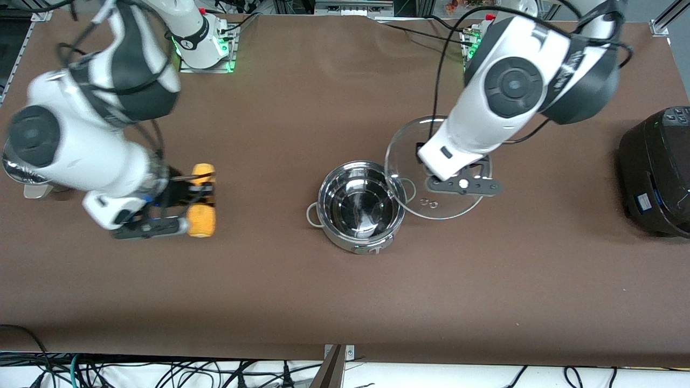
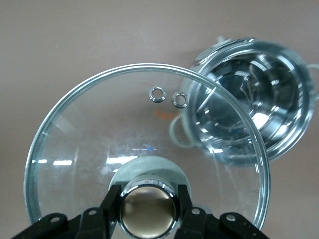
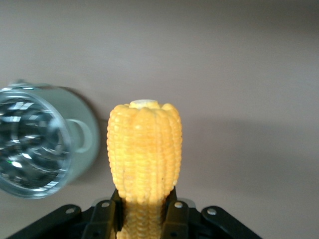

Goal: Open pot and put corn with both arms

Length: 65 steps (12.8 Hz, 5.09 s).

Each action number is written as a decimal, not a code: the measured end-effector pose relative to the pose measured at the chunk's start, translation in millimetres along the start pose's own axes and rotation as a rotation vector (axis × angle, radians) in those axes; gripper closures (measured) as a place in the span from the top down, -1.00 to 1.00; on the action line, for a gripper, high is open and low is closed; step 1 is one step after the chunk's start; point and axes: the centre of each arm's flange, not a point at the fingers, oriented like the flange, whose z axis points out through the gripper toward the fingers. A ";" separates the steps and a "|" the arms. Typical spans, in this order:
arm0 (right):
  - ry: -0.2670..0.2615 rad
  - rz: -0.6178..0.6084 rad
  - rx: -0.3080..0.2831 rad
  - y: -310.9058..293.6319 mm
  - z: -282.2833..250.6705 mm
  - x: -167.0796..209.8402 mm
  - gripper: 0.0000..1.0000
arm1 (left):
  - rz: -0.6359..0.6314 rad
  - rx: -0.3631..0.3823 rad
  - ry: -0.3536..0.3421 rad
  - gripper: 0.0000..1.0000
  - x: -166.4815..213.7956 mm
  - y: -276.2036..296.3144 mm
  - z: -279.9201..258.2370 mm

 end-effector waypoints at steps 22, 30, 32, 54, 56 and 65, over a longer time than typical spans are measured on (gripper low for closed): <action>0.133 0.088 0.202 -203.5 247.7 -20.8 -0.34 | 0.458 -0.008 0.082 0.08 15.8 -243.3 297.1; 0.122 0.109 0.212 -214.0 249.0 -26.4 1.00 | 0.436 -0.004 0.092 1.00 16.7 -243.7 242.4; 0.098 0.105 0.198 -214.1 237.6 -26.9 1.00 | 0.378 -0.007 0.083 1.00 10.6 -242.6 200.4; -0.217 0.196 -0.188 257.7 -84.0 -48.4 1.00 | -0.064 -0.013 0.108 1.00 -92.0 -232.8 -50.6; -0.177 0.215 -0.146 280.3 -99.1 -72.5 1.00 | -0.076 -0.013 0.119 1.00 -99.6 -232.8 -47.7; -0.118 0.183 -0.126 257.6 -130.4 -140.7 1.00 | -0.113 -0.015 0.120 1.00 -103.6 -233.7 -48.3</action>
